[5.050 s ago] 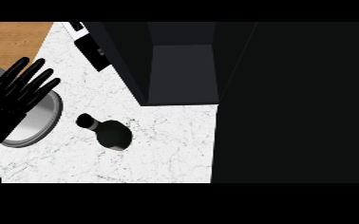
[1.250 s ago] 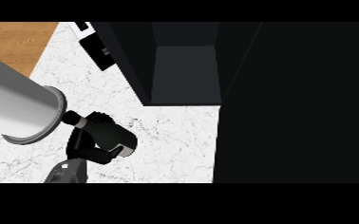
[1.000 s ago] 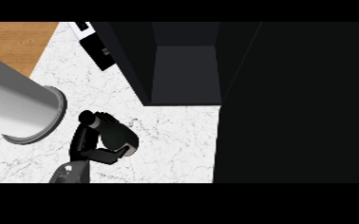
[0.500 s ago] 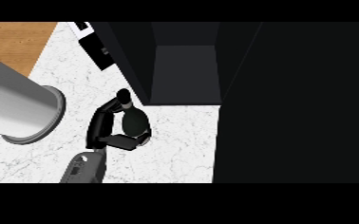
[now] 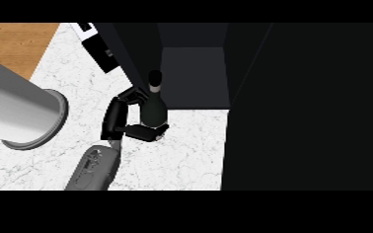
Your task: Pick up the wine, place it into the cabinet and close the cabinet
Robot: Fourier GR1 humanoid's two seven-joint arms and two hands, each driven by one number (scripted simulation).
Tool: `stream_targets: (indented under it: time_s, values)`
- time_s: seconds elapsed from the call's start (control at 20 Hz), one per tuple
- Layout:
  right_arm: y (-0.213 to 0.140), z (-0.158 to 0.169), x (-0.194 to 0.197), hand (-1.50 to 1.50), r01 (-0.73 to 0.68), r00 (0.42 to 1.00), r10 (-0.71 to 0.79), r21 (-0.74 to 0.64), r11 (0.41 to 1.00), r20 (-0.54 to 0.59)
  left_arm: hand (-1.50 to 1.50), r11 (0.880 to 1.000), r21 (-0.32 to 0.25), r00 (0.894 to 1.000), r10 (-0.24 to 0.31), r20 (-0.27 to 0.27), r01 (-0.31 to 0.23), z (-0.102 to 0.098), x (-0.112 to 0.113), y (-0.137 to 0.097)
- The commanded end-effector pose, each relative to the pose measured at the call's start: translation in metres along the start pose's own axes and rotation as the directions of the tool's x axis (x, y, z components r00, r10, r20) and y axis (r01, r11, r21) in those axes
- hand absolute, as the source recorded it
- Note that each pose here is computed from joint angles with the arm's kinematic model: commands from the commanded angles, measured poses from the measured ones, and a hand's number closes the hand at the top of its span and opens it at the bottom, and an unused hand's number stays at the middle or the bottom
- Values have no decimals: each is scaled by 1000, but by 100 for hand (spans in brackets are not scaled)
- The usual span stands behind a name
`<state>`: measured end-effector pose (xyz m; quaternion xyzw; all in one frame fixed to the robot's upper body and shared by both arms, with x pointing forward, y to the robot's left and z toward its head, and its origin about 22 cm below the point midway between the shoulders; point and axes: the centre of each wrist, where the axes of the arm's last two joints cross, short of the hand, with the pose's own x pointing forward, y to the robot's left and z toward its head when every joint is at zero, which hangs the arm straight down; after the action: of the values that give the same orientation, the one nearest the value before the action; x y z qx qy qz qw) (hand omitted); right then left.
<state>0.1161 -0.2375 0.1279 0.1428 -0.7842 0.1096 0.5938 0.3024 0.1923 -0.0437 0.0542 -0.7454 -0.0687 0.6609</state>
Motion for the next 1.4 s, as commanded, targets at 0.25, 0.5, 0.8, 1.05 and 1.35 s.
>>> stream_targets:
  time_s: [0.25, 0.5, 0.8, 1.05, 1.35]
  values:
    - [3, 8, 20, -150, 31, 998, -33, 27, 999, 55, 150, 996, -42, 997, -75, 18, 75, -35, 53, -54]
    - [4, 11, 20, -150, 50, 998, -52, 44, 998, 42, 150, 999, -34, 999, -37, -13, 36, -30, 55, -64]
    - [5, 7, 13, -150, 56, 997, -58, 31, 998, 58, 150, 995, -4, 994, -97, -53, 97, -37, 52, -70]
    - [6, 2, 18, -150, 48, 995, -54, 76, 996, 80, 150, 977, 50, 976, -203, -76, 207, -33, 44, -76]
    - [0, -3, 8, -150, 45, 996, -52, 83, 996, 77, 150, 958, 79, 957, -268, -107, 277, -35, 41, -72]
